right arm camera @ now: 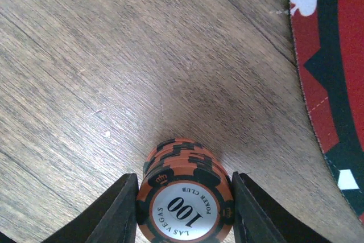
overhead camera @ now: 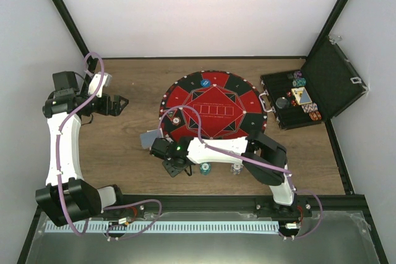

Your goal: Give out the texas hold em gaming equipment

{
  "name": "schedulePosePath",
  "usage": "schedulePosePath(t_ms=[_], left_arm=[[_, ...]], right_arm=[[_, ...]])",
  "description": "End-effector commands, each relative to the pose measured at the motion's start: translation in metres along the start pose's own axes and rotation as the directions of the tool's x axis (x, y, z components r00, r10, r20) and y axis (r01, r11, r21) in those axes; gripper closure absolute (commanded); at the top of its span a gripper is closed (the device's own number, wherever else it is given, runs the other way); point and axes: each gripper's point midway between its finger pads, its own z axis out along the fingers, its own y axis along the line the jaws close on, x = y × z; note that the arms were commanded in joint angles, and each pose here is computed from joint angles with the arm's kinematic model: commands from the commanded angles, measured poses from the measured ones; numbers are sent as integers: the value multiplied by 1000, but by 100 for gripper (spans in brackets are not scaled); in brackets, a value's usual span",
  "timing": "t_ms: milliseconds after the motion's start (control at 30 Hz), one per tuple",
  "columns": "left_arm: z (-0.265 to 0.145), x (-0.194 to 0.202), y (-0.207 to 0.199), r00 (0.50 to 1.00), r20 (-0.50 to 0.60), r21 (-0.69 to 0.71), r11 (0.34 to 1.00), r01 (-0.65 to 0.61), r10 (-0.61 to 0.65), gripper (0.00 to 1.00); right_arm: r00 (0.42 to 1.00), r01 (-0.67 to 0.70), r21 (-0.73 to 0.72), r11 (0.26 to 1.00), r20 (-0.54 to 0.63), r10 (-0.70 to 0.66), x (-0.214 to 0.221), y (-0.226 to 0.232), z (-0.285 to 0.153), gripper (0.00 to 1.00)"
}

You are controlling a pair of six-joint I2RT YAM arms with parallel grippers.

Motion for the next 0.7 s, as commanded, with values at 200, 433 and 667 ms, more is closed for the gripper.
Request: schedulePosePath(t_ms=[200,433,667], left_arm=[[-6,-2,-4,1000,18,0,1000,-19,19,0],[-7,-3,-4,1000,20,-1,1000,-20,20,0],[-7,-3,-4,1000,21,-3,1000,-22,22,0]], right_arm=[[1000,8,9,1000,8,-8,-3,4,0,67],[1000,6,8,1000,4,-7,-2,5,1,48],[1000,3,4,1000,9,-3,-3,5,0,57]])
